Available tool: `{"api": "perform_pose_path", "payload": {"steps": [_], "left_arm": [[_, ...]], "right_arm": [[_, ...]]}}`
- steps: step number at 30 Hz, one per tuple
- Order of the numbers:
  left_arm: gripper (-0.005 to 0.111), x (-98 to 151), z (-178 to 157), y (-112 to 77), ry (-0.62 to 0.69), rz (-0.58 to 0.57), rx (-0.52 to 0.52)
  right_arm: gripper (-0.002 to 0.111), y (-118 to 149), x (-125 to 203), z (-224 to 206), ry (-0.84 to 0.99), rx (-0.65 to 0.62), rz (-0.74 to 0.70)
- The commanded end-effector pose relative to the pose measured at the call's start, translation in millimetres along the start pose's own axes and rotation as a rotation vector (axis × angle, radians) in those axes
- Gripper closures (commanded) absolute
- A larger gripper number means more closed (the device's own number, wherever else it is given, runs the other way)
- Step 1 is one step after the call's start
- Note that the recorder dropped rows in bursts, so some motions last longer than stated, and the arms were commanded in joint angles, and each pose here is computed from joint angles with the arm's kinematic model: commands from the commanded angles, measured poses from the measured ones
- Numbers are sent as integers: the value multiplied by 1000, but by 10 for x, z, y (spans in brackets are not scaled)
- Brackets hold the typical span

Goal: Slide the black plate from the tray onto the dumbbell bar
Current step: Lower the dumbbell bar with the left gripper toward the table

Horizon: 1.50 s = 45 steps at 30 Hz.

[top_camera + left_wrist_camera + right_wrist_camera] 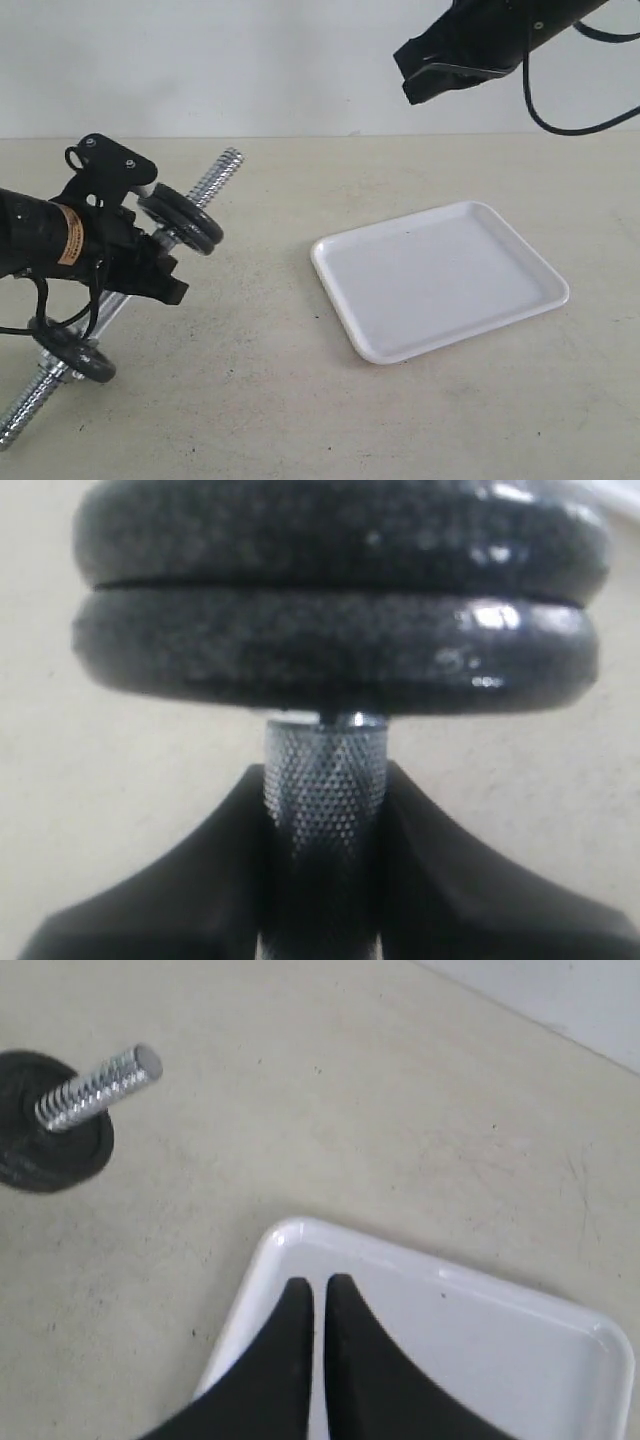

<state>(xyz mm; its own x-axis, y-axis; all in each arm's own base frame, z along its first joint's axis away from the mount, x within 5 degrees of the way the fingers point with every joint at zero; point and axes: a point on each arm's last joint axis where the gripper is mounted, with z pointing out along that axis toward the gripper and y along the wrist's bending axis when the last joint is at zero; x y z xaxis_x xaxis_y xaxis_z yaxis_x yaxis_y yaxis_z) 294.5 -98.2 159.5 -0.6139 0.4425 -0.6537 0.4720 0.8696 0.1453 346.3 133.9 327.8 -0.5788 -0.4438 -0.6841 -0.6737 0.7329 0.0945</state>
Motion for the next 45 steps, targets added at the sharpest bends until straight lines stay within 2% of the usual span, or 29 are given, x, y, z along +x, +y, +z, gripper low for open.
{"api": "perform_pose_path", "payload": {"steps": [1, 9, 19, 22, 25, 29, 33, 35, 37, 39, 45], "left_arm": [[102, -577, -305, -193, -486, -79, 274], [102, -490, -242, -88, -373, -199, 168], [102, -318, -44, -63, -225, -274, 122], [102, -215, 104, -79, -159, -347, 125], [102, -157, 151, -71, -115, -355, 105], [102, -81, 160, -29, -36, -505, 47], [102, -51, 162, -14, -7, -595, 23], [102, -54, 162, -22, -7, -684, 27], [102, -60, 161, -25, -11, -784, 32], [102, -64, 166, -48, -9, -832, 39], [102, -117, 225, -249, -31, -913, 141]], "right_arm": [[109, 103, 45, -276, 68, 4, -58], [109, 201, 59, -676, 68, 83, -70], [109, 439, 200, -1089, 127, 34, -74], [109, 475, 356, -1203, 136, 94, -82], [109, 512, 485, -1292, 138, 135, -83], [109, 621, 631, -1409, 93, 135, -39], [109, 695, 774, -1460, 85, 128, -34], [109, 722, 865, -1462, 86, 128, -31], [109, 740, 950, -1449, 88, 130, -28], [109, 752, 998, -1445, 86, 131, -26], [109, 762, 1100, -1398, 86, 133, -18]]}}
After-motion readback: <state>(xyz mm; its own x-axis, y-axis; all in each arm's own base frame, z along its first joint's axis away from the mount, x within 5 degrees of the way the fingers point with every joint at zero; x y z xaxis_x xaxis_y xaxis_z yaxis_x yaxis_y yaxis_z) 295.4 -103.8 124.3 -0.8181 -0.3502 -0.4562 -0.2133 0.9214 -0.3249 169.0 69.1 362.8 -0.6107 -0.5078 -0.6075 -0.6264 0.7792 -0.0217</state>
